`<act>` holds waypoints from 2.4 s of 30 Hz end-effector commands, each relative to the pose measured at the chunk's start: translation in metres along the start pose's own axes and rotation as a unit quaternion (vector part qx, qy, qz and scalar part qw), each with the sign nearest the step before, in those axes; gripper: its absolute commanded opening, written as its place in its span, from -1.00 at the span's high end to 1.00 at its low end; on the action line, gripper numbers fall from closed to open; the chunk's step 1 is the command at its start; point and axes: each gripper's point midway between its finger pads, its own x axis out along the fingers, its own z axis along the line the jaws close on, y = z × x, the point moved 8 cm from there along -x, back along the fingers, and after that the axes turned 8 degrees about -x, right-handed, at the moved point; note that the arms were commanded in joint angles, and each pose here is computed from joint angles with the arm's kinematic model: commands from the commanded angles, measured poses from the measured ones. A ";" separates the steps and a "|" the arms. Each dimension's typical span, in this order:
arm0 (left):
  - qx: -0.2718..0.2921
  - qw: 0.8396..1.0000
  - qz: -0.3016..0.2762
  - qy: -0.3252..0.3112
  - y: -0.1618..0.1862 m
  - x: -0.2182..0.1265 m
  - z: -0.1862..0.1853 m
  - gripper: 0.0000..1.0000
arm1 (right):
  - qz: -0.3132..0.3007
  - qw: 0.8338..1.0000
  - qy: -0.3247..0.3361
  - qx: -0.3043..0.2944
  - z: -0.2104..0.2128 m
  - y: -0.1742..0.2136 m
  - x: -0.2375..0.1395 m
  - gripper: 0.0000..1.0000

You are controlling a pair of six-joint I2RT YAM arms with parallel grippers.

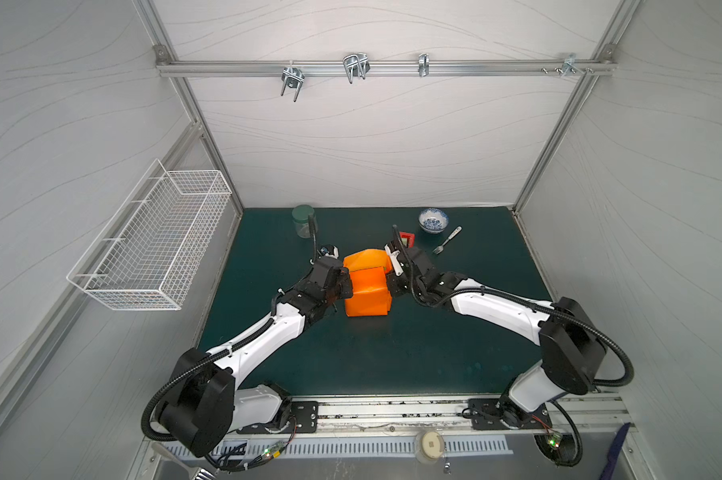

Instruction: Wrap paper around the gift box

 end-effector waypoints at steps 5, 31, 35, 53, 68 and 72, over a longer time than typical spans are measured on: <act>0.004 0.999 -0.035 -0.007 -0.021 -0.011 -0.009 0.51 | 0.034 0.999 0.013 -0.010 -0.001 0.014 0.007 0.81; 0.017 1.000 -0.018 -0.014 -0.012 0.004 -0.007 1.00 | 0.015 0.999 0.026 -0.012 -0.008 -0.009 0.001 0.66; 0.016 1.000 -0.017 -0.012 -0.012 0.004 -0.008 1.00 | 0.030 0.999 0.038 -0.016 -0.012 -0.002 0.007 0.80; 0.017 1.000 -0.017 -0.015 -0.011 0.005 -0.007 1.00 | -0.014 0.991 -0.133 0.029 -0.016 -0.017 -0.060 -0.04; 0.014 1.000 -0.019 -0.010 -0.012 0.004 -0.008 1.00 | -0.033 0.971 -0.201 0.123 -0.066 -0.029 -0.025 0.25; 0.014 1.000 -0.019 -0.008 -0.012 0.003 -0.008 1.00 | -0.022 0.969 -0.213 0.126 -0.061 -0.029 -0.012 0.25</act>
